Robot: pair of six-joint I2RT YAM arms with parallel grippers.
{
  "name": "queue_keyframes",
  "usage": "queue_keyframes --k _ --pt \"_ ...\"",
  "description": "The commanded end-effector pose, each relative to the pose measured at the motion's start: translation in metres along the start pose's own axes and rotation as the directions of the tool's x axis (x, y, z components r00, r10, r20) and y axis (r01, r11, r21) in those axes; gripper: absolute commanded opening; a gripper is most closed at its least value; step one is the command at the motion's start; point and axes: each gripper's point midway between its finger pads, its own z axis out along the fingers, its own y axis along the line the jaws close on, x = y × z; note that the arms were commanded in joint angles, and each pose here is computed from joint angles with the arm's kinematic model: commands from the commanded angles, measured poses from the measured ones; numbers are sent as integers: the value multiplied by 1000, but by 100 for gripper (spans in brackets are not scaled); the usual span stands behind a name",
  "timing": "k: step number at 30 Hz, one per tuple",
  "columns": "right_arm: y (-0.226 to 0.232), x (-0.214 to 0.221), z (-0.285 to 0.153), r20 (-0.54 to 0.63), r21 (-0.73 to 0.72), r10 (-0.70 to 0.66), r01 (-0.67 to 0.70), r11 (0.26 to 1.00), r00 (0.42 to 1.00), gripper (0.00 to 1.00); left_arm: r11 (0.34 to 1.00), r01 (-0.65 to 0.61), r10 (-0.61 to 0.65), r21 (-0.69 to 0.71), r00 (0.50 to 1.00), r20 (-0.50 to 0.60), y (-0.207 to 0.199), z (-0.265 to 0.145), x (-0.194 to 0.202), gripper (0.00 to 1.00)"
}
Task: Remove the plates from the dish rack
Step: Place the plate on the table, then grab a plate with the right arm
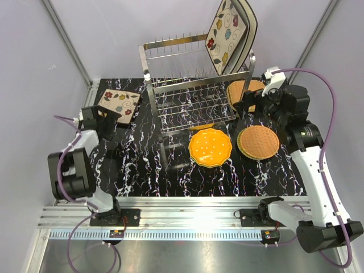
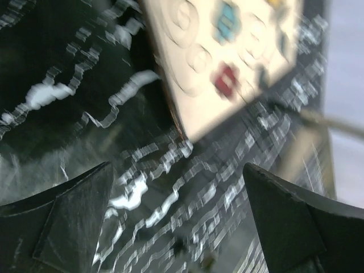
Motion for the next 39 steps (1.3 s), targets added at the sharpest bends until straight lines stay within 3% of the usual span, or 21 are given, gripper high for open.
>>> queue_keyframes --k 1,6,12,14,19,27,32,39 --pt "22 -45 -24 104 -93 -29 39 995 994 100 959 -151 160 241 987 -17 -35 -29 12 99" --pt "38 -86 -32 150 -165 51 -25 986 987 100 901 -254 269 352 963 5 -38 -65 29 99" --pt "59 -115 -18 66 -286 209 -182 941 976 99 834 -354 372 423 927 42 -38 -104 45 99" --pt "54 -112 1 0 -266 260 -251 931 966 95 825 -373 386 425 921 59 -37 -119 47 99" --pt "65 -142 16 21 -248 265 -252 935 964 92 808 -411 397 422 909 124 -32 -147 45 99" --pt "66 -155 49 145 -26 150 -148 989 978 85 807 -421 382 413 907 178 -26 -171 44 99" --pt "37 -160 66 202 212 104 -147 966 974 87 810 -421 379 408 907 182 -21 -177 46 99" --pt "26 -167 78 231 285 100 -165 944 968 89 812 -415 371 409 910 187 -17 -179 48 99"
